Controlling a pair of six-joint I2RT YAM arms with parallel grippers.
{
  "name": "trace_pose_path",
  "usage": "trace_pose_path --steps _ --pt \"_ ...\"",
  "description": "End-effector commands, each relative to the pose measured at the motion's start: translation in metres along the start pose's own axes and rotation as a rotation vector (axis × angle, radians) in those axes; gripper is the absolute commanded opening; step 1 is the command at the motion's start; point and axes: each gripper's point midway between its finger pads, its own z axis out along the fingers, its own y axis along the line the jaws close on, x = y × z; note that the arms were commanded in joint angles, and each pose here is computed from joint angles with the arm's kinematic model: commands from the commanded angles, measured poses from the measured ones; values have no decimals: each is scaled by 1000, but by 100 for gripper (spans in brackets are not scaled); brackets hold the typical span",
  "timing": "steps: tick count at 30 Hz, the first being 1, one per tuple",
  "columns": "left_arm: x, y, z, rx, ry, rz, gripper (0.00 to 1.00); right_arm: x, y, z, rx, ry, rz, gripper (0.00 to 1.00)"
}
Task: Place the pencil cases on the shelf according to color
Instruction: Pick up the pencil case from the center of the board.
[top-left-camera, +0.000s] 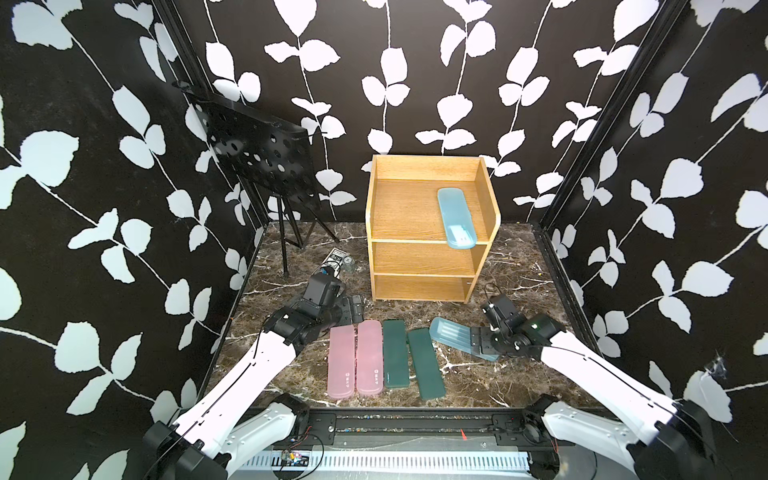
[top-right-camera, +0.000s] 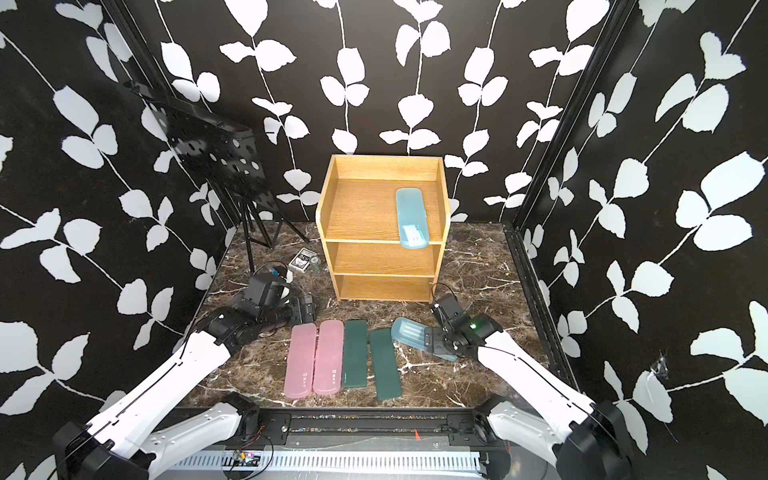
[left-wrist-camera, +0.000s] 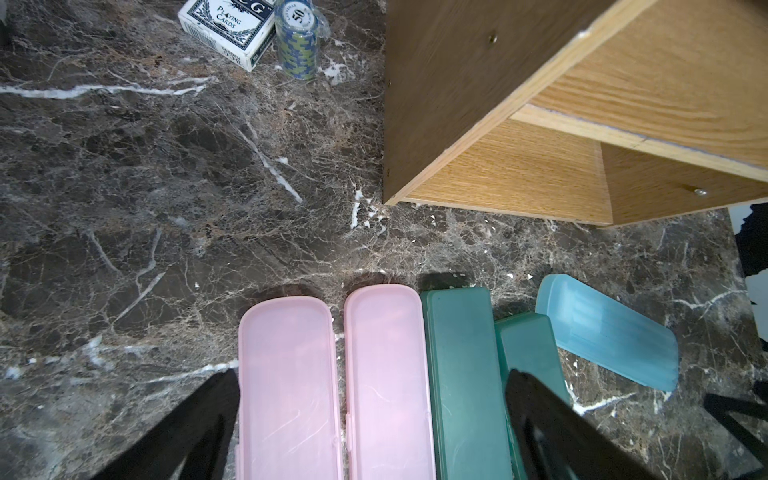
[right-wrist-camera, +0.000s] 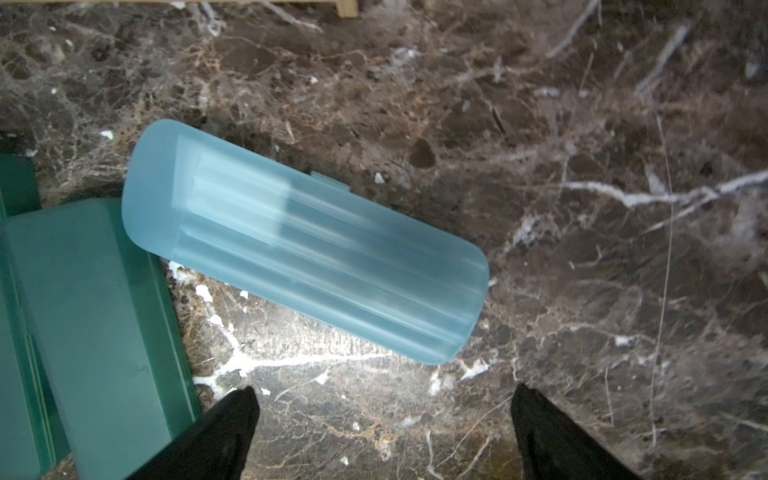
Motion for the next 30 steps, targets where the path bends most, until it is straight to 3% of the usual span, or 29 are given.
trace_pose_path --steps 1,10,25,30 --pt "5 6 -2 -21 2 -7 99 -18 9 4 37 7 -248 99" --pt "5 10 1 -46 4 -12 99 -27 40 31 -16 82 -477 99" --pt "5 7 8 -37 11 -4 99 -19 57 81 -53 179 -471 99" --pt "6 6 11 -32 14 -8 99 -17 50 89 0 210 -413 98"
